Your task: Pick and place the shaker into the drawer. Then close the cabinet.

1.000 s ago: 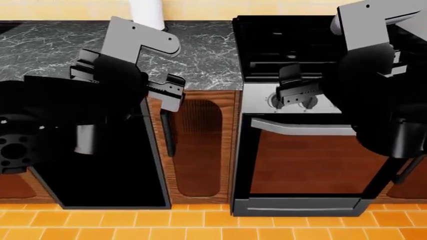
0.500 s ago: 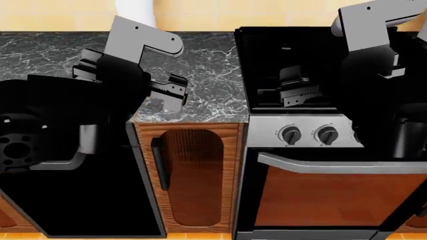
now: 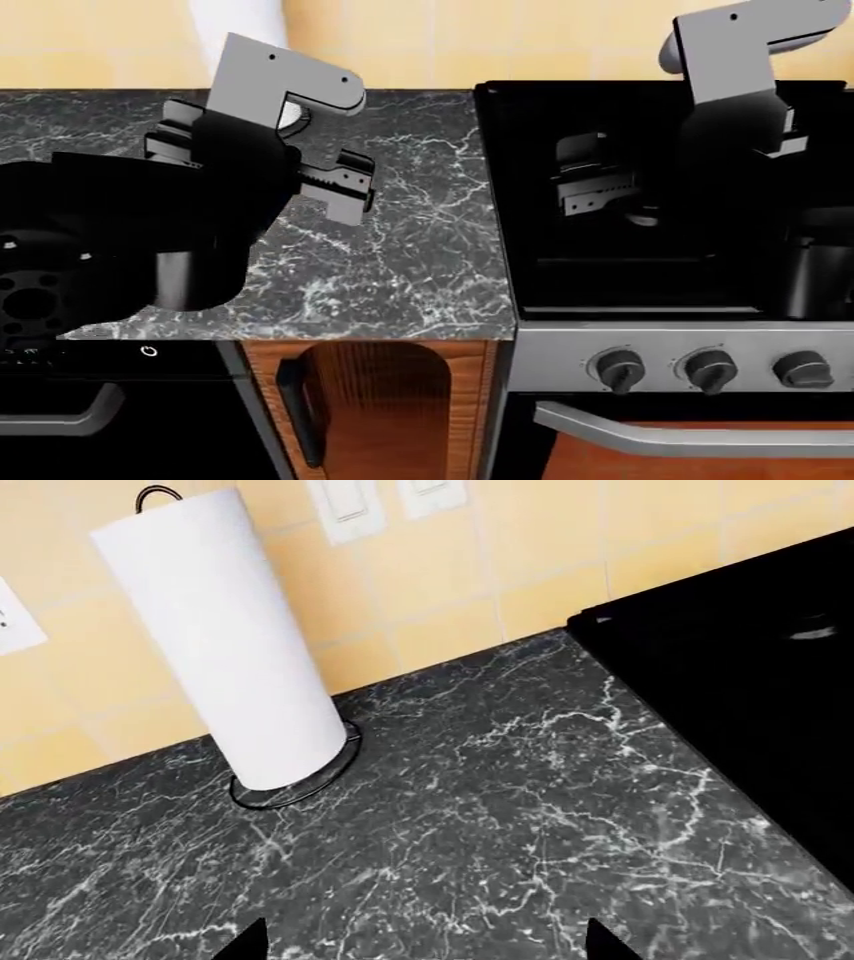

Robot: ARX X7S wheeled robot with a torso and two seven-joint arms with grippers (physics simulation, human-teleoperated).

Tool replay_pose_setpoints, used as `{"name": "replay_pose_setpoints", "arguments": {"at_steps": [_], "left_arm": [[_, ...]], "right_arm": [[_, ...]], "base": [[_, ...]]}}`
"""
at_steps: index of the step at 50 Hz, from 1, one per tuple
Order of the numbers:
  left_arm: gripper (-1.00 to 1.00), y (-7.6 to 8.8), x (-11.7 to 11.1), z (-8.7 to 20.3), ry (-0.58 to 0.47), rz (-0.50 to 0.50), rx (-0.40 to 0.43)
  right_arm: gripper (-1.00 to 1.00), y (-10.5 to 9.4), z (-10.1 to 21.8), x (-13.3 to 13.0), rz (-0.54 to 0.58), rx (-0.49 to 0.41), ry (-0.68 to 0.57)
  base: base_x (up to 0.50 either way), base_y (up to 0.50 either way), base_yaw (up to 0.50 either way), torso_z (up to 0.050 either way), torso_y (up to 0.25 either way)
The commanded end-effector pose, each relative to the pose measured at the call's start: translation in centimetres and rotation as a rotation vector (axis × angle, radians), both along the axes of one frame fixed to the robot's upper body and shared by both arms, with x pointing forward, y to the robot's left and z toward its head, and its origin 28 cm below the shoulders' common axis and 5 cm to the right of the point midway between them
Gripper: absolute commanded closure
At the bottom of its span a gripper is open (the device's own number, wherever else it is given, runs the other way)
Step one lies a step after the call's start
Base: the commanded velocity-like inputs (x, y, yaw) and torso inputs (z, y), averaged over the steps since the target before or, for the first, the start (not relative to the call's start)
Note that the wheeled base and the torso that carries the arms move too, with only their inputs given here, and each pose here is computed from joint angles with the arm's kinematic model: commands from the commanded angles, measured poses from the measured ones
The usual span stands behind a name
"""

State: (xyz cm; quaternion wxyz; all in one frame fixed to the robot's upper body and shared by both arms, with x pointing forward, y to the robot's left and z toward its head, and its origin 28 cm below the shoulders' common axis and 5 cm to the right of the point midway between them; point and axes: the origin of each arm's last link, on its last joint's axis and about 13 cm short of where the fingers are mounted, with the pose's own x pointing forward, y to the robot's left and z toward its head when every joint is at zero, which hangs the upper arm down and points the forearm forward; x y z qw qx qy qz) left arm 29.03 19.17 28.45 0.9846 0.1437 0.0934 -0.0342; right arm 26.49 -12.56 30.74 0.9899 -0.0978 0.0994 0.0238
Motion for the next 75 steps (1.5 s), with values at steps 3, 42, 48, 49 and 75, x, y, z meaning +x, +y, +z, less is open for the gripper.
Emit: {"name": "replay_pose_setpoints", "arguments": {"at_steps": [3, 42, 48, 49, 75], "left_arm": [[-1.0, 0.0, 0.06, -0.12, 0.003, -0.001, 0.0], [-1.0, -0.12, -0.07, 0.17, -0.002, -0.006, -0.003], [-1.0, -0.14, -0.11, 0.19, -0.002, -0.008, -0.003], [-1.0, -0.14, -0.12, 0.18, -0.003, -0.008, -0.002], [-1.0, -0.38, -0.18, 0.53, -0.005, -0.01, 0.001]], "right_arm": [[-1.0, 0.0, -0.05, 0.02, -0.001, 0.001, 0.005], [-1.0, -0.05, -0.08, -0.11, -0.001, 0.009, 0.008], [-1.0, -0.03, 0.05, -0.23, 0.001, 0.012, -0.003], [-1.0, -0.04, 0.08, -0.24, 0.001, 0.013, -0.004], [-1.0, -0.26, 0.31, -0.43, 0.001, 0.021, -0.004]], "base": [[0.5, 0.0, 0.0, 0.0, 0.0], [0.29, 0.0, 0.0, 0.0, 0.001], [0.0, 0.0, 0.0, 0.0, 0.002], [0.0, 0.0, 0.0, 0.0, 0.0], [0.19, 0.0, 0.0, 0.0, 0.0]]}}
